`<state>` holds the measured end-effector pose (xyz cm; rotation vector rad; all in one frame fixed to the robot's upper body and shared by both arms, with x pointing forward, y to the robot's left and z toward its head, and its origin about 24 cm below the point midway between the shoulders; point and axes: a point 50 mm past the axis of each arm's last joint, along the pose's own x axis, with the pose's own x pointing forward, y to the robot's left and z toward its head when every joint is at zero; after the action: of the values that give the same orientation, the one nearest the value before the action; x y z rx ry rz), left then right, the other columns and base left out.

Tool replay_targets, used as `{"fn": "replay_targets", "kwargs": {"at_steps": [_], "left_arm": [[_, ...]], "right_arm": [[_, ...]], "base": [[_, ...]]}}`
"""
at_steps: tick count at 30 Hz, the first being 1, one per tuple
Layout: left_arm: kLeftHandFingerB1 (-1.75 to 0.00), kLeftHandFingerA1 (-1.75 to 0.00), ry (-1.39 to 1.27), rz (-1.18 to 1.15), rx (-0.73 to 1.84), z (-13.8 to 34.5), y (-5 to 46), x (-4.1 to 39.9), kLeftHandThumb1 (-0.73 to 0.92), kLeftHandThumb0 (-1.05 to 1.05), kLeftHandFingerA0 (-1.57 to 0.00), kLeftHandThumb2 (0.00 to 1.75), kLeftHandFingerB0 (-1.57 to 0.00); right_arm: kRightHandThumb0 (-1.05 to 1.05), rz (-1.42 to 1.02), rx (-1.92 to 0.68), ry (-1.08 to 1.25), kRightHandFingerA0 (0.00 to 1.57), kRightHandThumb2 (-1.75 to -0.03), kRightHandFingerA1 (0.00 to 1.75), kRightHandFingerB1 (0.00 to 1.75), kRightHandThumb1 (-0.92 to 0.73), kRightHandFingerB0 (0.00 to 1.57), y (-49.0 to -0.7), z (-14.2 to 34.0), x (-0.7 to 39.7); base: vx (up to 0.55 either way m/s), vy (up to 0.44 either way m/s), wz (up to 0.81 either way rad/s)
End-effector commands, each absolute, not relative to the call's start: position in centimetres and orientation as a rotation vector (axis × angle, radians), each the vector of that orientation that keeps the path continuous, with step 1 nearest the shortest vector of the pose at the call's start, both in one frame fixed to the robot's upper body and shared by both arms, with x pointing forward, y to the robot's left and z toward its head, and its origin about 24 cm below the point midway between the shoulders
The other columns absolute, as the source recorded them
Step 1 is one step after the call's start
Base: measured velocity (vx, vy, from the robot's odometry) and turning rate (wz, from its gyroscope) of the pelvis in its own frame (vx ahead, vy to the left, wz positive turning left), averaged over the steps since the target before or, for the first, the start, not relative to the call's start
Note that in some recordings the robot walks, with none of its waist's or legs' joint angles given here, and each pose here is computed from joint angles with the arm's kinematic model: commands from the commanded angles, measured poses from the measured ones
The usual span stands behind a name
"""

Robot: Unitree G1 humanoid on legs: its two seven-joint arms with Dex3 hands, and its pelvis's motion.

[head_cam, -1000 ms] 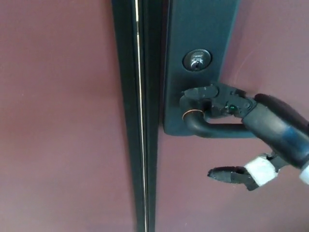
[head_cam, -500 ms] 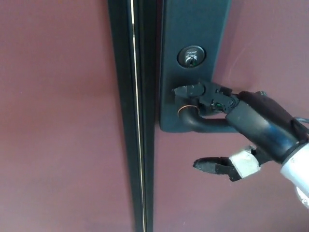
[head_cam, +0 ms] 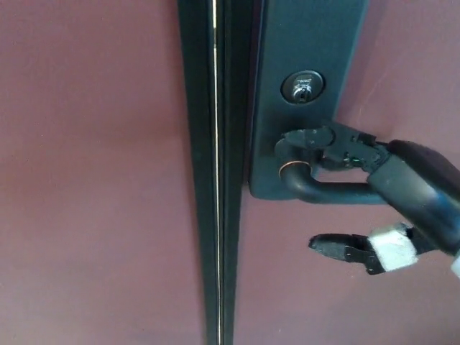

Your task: The robot walks towards the door handle and put its right hand on it and twist the handle

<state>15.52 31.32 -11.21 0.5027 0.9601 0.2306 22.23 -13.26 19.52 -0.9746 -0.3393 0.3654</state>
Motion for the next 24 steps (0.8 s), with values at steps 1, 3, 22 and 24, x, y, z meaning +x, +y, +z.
{"fn": "replay_targets", "kwargs": {"at_steps": [1,3,22,24], "left_arm": [[-0.38,-0.44,0.973,0.231,0.534,-11.2,31.7,15.1,0.53,-0.3,-0.56,0.56,-0.43],[-0.38,-0.44,0.973,0.232,0.531,-11.2,31.7,15.2,0.53,-0.3,-0.55,0.56,-0.43],[-0.38,-0.44,0.975,0.228,0.535,-11.1,31.8,15.3,0.53,-0.3,-0.56,0.56,-0.43],[-0.38,-0.44,0.974,0.23,0.539,-11.1,31.8,15.3,0.53,-0.3,-0.56,0.56,-0.43]], "right_arm": [[-0.62,0.299,-0.995,-0.353,0.18,-0.55,0.32,0.29,-0.51,0.21,-14.5,21.1,21.1],[-0.62,0.275,-0.987,-0.386,0.19,-0.56,0.33,0.3,-0.51,0.21,-14.9,21.8,20.5],[-0.31,0.3,-1.026,-0.267,0.06,-0.88,0.5,0.48,-0.28,0.06,-15.6,19.4,21.7],[-0.31,0.316,-1.034,-0.24,0.06,-0.88,0.5,0.48,-0.28,0.06,-15.4,18.9,21.9]], "base": [[0.0,0.0,0.0],[0.0,0.0,0.0],[0.0,0.0,0.0],[0.0,0.0,0.0]]}}
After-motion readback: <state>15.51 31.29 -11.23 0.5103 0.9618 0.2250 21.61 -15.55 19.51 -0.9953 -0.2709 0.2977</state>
